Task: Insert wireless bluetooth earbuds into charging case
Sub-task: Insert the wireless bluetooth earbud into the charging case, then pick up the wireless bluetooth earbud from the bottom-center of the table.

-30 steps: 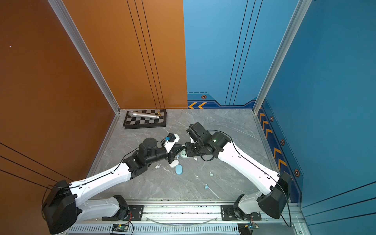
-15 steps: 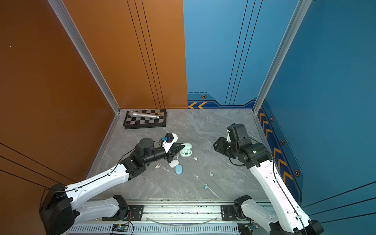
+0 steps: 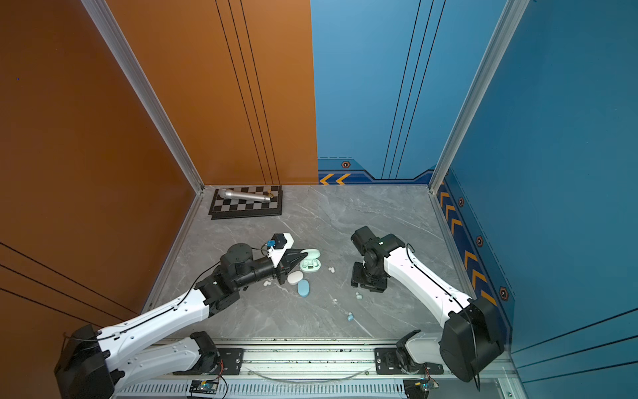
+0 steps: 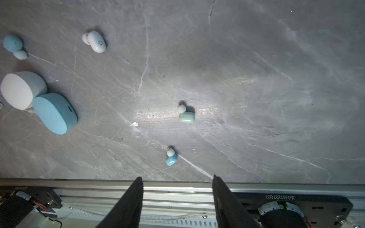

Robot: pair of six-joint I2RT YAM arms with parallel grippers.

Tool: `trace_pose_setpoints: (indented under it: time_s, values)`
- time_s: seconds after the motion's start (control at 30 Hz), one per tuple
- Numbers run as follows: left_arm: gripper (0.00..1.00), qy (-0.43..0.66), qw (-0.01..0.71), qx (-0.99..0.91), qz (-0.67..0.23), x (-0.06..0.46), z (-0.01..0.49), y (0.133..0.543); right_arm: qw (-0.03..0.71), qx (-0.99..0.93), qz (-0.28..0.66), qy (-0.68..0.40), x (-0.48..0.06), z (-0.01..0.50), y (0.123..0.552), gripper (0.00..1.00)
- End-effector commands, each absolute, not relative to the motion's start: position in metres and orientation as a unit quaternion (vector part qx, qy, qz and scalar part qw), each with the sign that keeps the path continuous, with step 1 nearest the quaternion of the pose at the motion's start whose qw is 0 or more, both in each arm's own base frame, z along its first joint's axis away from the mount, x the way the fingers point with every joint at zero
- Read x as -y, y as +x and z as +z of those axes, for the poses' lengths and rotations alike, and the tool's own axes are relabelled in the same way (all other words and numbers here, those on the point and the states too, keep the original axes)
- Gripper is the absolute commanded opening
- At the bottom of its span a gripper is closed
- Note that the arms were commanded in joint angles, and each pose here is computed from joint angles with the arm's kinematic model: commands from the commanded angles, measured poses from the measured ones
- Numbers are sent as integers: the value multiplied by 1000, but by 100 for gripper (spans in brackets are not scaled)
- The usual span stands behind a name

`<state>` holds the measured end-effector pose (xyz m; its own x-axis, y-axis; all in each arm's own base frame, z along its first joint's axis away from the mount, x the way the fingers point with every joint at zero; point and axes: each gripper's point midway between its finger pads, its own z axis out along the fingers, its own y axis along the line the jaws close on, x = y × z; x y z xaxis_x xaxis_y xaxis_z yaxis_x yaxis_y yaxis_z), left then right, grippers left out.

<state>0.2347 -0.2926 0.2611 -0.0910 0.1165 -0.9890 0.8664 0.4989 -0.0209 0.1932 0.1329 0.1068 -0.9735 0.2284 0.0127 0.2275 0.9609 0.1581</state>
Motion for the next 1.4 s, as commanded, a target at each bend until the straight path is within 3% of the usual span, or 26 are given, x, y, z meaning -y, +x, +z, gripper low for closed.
trace_pose_setpoints:
  time_s: [0.0,0.2,0.47,0.83,1.37]
  values:
    - [0,358,573,-658,-332,290,265,235,10,-961,104,255,-136,95,190,57]
    - [0,360,571,-659,-332,292,265,236,27,-909,151,388,-139,69,194,53]
    - [0,361,569,-661,-331,293,263,236,27,-876,156,455,-135,45,192,47]
    - [0,361,570,-660,-330,292,263,236,32,-865,169,471,-137,35,207,34]
    - [0,362,574,-658,-327,292,264,237,29,-871,143,470,-130,22,206,35]
